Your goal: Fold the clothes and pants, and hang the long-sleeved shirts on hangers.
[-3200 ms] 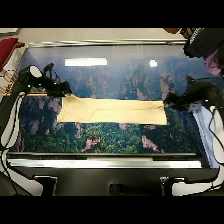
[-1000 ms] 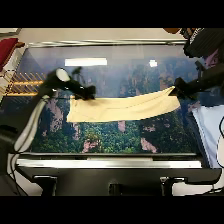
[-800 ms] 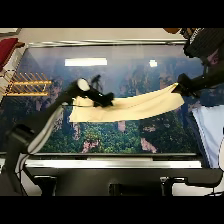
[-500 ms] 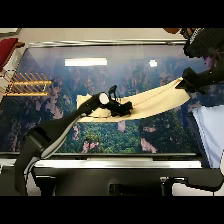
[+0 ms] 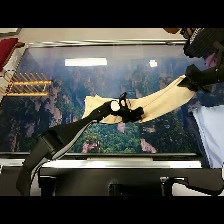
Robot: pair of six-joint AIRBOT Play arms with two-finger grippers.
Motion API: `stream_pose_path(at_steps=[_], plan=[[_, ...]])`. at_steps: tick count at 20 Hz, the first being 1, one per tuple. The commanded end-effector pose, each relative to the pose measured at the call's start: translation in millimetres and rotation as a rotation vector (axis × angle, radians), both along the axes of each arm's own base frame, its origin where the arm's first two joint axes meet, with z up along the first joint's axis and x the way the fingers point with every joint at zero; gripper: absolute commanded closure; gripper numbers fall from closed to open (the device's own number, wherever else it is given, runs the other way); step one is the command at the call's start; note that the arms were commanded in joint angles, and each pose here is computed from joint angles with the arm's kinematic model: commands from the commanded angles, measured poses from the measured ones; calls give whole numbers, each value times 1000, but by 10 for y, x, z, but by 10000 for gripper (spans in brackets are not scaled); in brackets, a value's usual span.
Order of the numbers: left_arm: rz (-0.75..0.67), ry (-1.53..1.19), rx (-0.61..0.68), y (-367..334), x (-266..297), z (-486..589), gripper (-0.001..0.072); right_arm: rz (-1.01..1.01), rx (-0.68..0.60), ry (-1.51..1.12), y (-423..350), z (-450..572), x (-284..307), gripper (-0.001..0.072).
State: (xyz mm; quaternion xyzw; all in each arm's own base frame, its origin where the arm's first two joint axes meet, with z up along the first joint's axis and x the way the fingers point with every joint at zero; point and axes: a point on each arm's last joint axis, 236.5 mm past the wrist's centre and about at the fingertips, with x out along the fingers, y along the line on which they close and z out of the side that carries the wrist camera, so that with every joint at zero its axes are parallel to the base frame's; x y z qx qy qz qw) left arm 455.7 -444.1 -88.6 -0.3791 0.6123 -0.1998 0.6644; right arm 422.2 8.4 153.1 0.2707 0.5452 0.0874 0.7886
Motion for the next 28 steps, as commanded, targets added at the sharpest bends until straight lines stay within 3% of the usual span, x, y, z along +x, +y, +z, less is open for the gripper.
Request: stream_pose_path(at_steps=[1,7,14,19,28], plan=[[-106,2,46,275,-72,156,695,28,59,-41,151,119,37,682],[-40,-190,314,2066,463,1186,693,165,107,-103,1136,238,106,682],[179,-260,391,3879,304,2307,692,281,210,-177,2738,123,160,682],[271,-293,421,4430,177,2585,692,310,215,-97,3445,-666,237,682],[256,-281,440,4541,127,2539,692,273,201,18,3757,-1501,275,681]])
